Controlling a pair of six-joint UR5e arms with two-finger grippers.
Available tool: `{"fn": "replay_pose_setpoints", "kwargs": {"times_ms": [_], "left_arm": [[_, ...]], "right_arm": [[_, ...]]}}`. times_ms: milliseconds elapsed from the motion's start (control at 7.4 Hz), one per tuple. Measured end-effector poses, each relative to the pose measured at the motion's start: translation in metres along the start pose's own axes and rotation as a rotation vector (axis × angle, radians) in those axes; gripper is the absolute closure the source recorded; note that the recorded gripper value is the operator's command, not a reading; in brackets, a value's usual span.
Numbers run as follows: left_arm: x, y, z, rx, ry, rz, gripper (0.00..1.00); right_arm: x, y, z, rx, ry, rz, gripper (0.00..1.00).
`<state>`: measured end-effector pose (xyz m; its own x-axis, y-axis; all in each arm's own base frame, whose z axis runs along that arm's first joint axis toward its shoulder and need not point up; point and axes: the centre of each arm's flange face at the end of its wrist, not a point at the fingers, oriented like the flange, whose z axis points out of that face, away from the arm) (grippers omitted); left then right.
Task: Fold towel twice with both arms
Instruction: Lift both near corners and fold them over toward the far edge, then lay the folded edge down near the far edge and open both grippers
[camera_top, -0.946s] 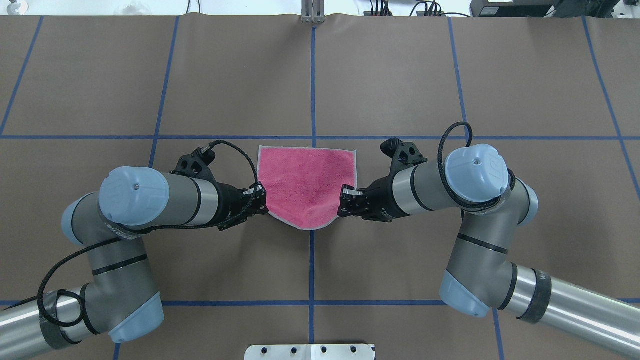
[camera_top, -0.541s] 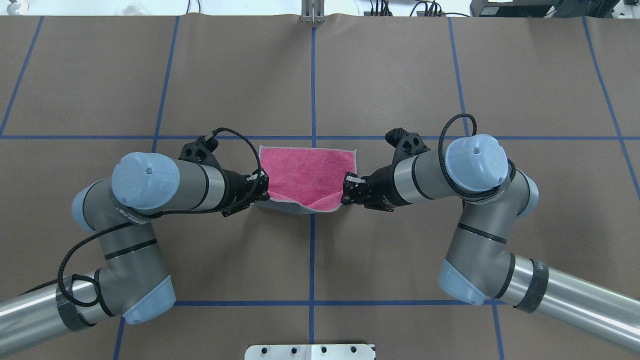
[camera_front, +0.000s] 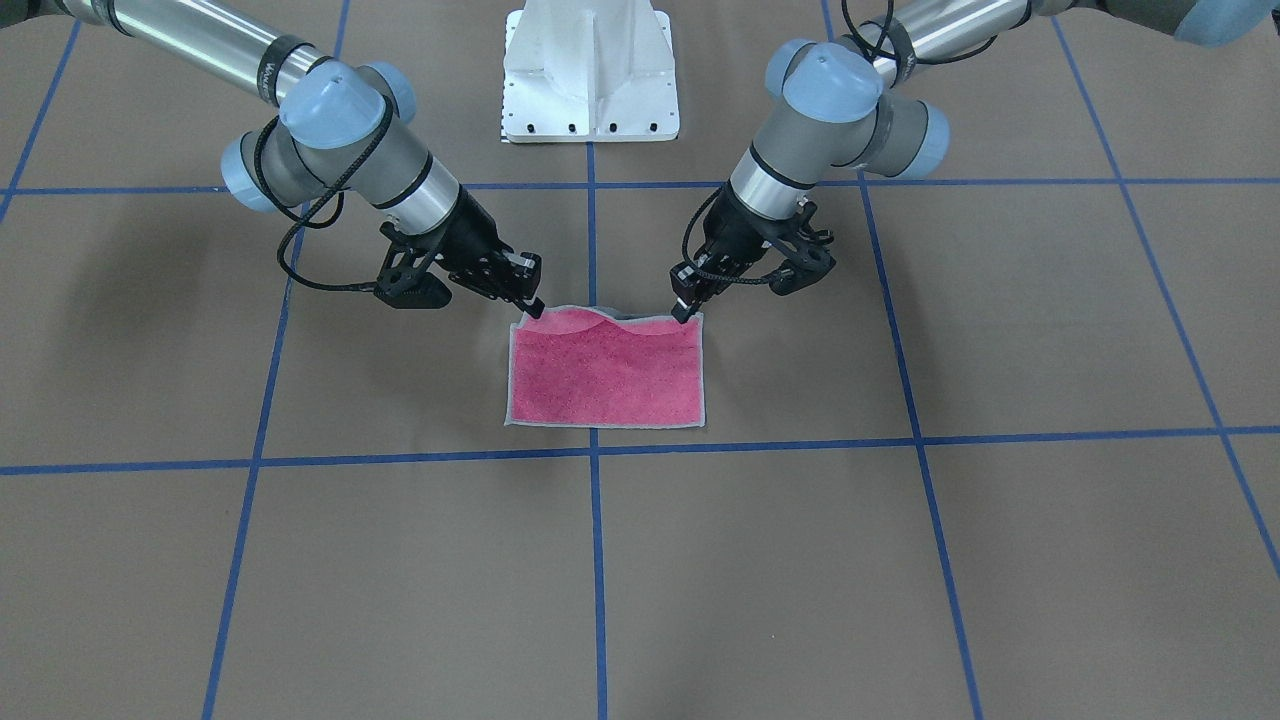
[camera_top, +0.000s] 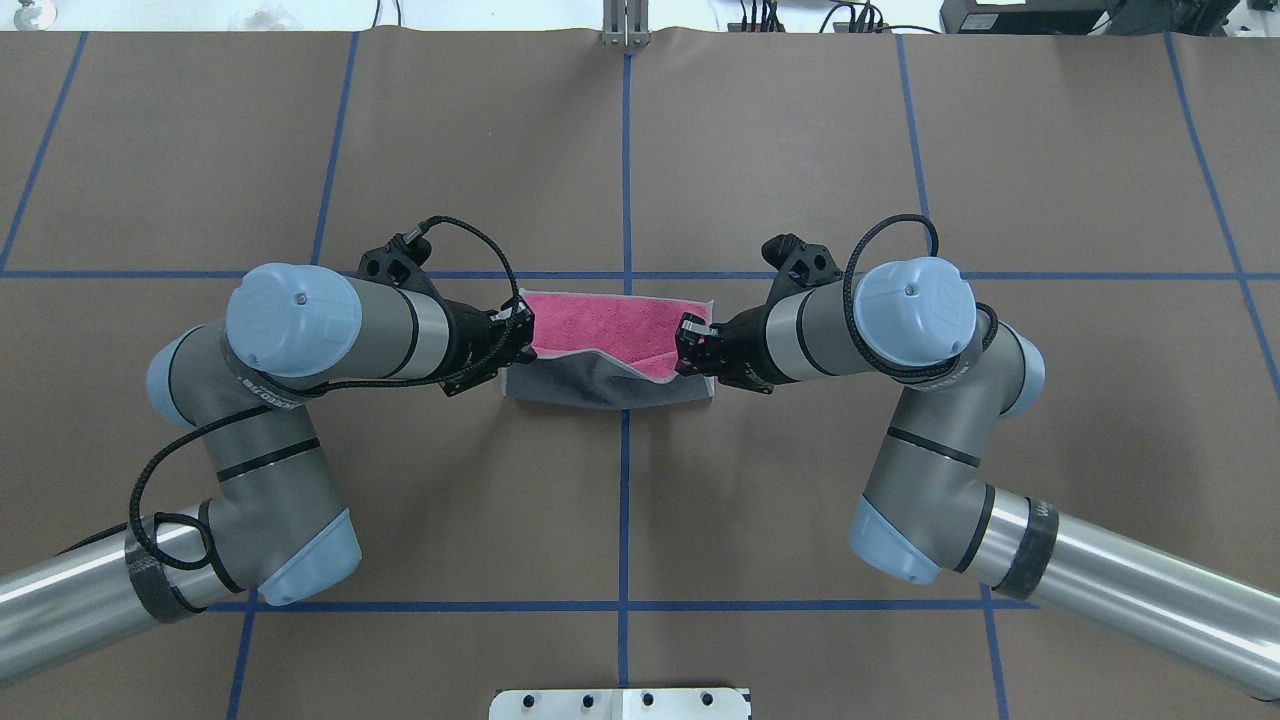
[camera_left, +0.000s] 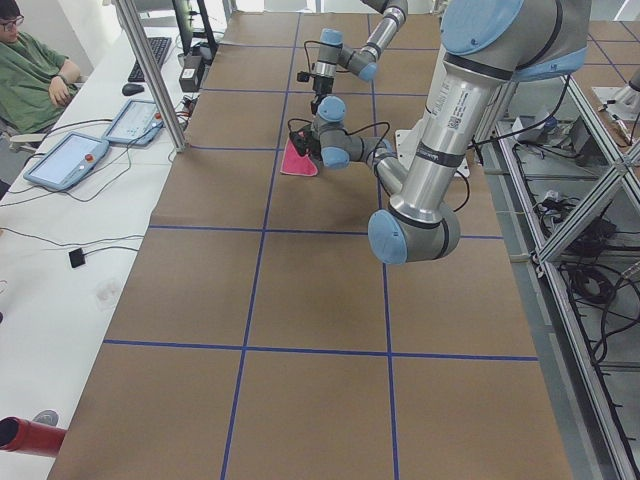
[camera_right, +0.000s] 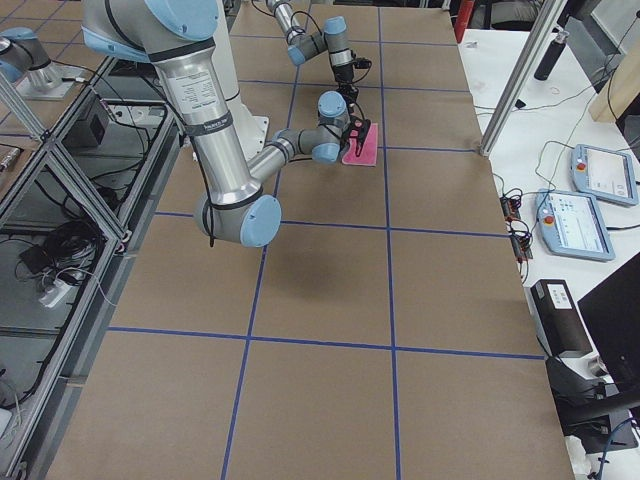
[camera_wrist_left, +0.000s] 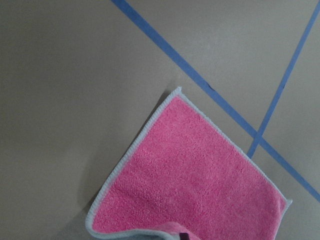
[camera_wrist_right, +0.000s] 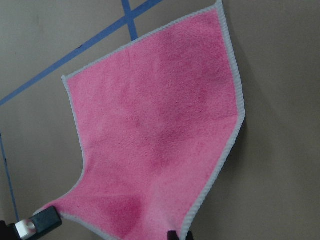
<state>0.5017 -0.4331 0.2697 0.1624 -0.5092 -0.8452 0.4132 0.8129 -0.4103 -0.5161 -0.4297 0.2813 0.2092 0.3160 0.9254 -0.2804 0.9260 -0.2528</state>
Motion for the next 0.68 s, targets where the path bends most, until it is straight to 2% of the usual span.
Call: {"fn": "replay_pose_setpoints", "kwargs": {"times_ms": [405,676], "left_arm": [[-0.006,-0.013,0.014,0.013,-0.006,-0.006,1.00],[0.002,-0.015,0.017,0.015,0.004,-0.007,1.00]], "right_arm": [[0.001,-0.014,0.009,0.054,0.010,0.030,1.00],[0.003,-0.022,0.008,0.070,0.013,0.041,1.00]]}}
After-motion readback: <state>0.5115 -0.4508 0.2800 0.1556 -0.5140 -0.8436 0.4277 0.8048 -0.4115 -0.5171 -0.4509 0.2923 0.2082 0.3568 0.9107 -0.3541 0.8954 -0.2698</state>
